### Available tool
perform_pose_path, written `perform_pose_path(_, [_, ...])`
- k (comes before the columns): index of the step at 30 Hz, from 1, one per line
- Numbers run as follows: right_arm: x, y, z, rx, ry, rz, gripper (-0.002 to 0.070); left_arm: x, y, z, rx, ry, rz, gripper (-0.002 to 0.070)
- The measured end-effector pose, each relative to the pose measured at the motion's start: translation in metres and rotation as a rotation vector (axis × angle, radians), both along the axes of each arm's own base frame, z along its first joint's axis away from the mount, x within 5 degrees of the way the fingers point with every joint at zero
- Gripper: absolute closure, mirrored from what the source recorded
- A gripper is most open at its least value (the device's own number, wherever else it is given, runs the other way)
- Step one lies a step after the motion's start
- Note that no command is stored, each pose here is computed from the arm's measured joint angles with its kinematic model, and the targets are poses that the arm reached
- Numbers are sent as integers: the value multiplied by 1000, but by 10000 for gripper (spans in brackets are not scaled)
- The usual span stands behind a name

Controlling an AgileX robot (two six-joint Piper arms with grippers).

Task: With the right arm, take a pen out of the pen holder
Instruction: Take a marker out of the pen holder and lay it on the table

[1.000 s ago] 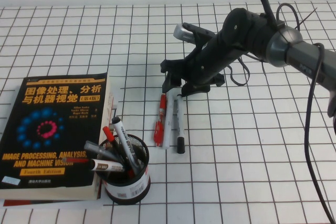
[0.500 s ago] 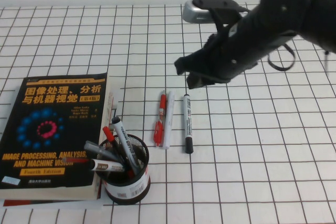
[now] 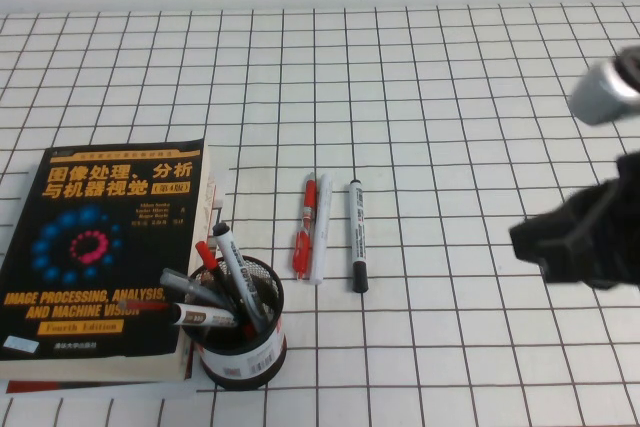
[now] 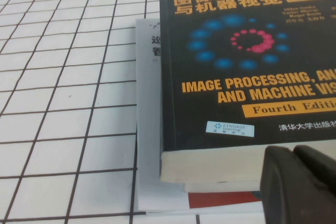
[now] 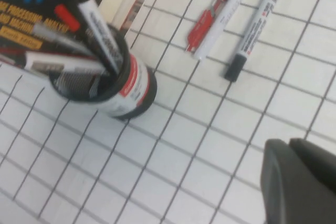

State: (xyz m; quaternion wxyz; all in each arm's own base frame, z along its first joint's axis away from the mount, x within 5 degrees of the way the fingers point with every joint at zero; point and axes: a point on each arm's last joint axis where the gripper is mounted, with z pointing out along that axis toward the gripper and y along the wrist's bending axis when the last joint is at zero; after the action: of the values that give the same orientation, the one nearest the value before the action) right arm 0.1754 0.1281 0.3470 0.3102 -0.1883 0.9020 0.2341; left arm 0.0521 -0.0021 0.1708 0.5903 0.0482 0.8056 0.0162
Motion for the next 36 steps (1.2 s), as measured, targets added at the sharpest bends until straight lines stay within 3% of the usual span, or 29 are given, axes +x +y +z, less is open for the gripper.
perform_pose_path(8, [-64, -41, -3, -83, -25, 40, 692, 0, 0, 0, 0, 0, 0, 679])
perform_pose_path(16, [-66, -53, -41, -169, -86, 9, 692, 0, 0, 0, 0, 0, 0, 679])
perform_pose_path(19, [-61, -62, -60, -140, -176, -83, 692, 0, 0, 0, 0, 0, 0, 679])
perform_pose_path(27, [-76, -111, -121, -48, -450, -490, 692, 0, 0, 0, 0, 0, 0, 679])
perform_pose_path(32, [-99, -122, -157, -38, -590, -584, 692, 0, 0, 0, 0, 0, 0, 679])
perform_pose_path(36, [-110, -123, -161, -13, -661, -591, 692, 0, 0, 0, 0, 0, 0, 679])
